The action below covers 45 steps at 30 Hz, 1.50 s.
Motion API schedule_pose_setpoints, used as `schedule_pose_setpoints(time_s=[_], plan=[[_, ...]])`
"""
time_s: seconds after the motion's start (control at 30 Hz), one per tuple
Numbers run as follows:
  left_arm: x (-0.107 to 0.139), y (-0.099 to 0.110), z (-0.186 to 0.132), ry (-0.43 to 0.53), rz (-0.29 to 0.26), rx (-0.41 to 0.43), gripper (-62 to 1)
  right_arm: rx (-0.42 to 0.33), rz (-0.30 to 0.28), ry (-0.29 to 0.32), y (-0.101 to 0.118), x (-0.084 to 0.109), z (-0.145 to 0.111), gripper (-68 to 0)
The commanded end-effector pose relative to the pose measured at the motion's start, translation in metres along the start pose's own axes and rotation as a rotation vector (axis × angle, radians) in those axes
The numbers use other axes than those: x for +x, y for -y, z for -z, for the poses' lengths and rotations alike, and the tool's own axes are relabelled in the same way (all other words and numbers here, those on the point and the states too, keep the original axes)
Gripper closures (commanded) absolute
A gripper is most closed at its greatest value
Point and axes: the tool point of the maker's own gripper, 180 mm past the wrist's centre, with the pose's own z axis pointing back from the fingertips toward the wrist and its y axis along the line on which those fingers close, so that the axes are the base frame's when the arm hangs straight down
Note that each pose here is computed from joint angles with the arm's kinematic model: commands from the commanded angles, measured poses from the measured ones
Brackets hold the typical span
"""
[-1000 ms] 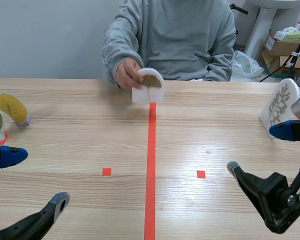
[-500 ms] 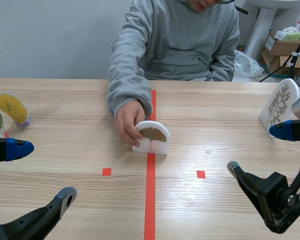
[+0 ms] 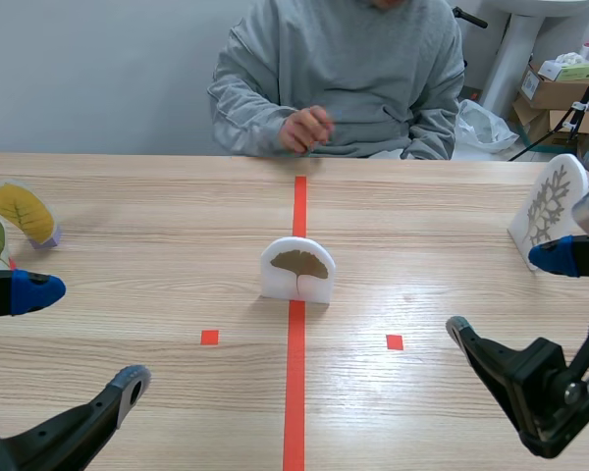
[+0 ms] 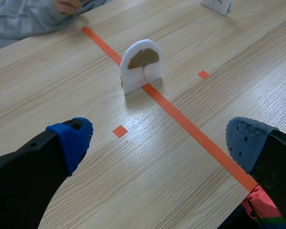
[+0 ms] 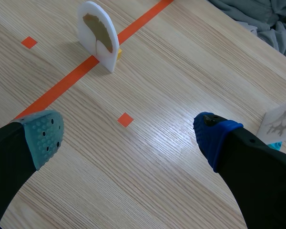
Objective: Do the leaf sorting experiment
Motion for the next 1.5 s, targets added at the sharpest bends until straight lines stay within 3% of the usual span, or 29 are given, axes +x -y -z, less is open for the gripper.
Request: schedule_pose_setpoints(time_s=[0.0, 1.23, 1.47], plan=[[0.008, -0.002, 0.0, 0.032, 0.0, 0.005, -59.8, -0.008, -0.004, 0.019, 0.004, 0.005, 0.001, -55.6], [0.008, -0.002, 0.001, 0.031, 0.003, 0.006, -59.8, -0.008, -0.004, 0.016, 0.003, 0.004, 0.001, -55.6], [-0.002, -0.013, 0.008, -0.042, 0.037, 0.024, -59.8, -0.008, -0.005, 0.016, 0.003, 0.004, 0.001, -55.6]])
